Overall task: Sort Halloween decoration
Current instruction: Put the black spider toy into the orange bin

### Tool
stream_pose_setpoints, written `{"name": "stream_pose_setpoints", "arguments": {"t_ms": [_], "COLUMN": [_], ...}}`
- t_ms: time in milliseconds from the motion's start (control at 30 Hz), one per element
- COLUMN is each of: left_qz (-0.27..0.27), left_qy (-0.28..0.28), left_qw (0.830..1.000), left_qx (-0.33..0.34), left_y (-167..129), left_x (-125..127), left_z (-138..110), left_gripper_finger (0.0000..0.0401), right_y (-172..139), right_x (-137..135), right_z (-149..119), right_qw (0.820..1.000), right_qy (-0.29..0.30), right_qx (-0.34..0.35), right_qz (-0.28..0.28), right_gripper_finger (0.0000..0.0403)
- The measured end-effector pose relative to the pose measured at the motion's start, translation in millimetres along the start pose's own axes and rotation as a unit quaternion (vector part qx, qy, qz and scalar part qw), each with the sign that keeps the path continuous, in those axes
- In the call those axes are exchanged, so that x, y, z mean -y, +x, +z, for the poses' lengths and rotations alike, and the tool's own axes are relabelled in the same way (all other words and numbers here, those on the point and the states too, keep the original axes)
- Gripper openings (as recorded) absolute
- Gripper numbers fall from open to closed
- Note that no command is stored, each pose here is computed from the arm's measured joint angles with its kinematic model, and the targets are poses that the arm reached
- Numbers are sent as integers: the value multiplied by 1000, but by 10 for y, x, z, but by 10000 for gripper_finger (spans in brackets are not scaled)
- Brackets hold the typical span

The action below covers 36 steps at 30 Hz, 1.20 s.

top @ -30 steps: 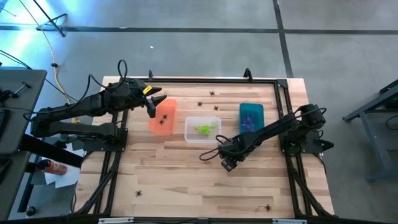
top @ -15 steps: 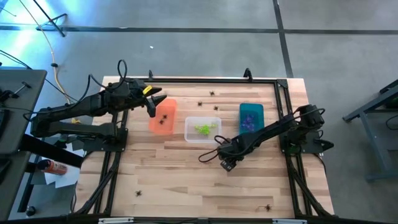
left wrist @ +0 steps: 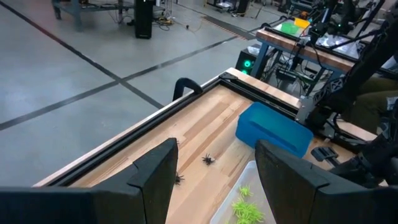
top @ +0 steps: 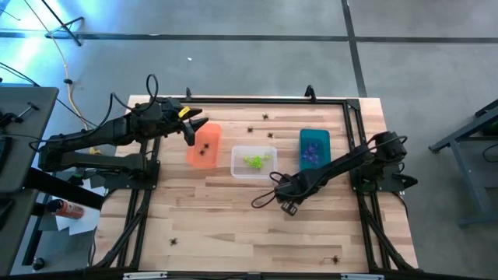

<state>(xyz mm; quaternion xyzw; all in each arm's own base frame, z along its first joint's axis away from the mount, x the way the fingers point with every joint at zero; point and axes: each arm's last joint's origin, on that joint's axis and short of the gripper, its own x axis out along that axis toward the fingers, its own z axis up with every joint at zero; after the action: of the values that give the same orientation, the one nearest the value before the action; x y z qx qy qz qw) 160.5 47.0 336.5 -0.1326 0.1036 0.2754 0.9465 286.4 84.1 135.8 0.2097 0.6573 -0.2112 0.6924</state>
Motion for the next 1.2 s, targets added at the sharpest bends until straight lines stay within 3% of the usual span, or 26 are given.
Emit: {"name": "stream_pose_setpoints", "arguments": {"t_ms": [133,267,367,833,1200], "left_qz": [1,1,1,0,13], "left_qy": [0,0,0,-4,-4], "left_qw": [1000,1000,1000,1000,1000], "left_qx": [0,1,1,14,18], "left_y": [0,0,0,-1,0], "left_x": [-1,0,0,6,-2], "left_z": [1,1,2,27,29], "left_gripper_finger": [202,202,202,202,202], "right_y": [-100,-239,-286,-399,-487], "right_x": [34,119,236,564,471], "right_z": [-25,-74,-158,-418,-335], "right_qw": [999,998,997,976,955], "right_qy": [-45,-48,-36,24,-63], "right_qx": [17,46,63,159,221], "right_qz": [2,16,16,144,185], "right_gripper_finger": [3,1,1,0,0]}}
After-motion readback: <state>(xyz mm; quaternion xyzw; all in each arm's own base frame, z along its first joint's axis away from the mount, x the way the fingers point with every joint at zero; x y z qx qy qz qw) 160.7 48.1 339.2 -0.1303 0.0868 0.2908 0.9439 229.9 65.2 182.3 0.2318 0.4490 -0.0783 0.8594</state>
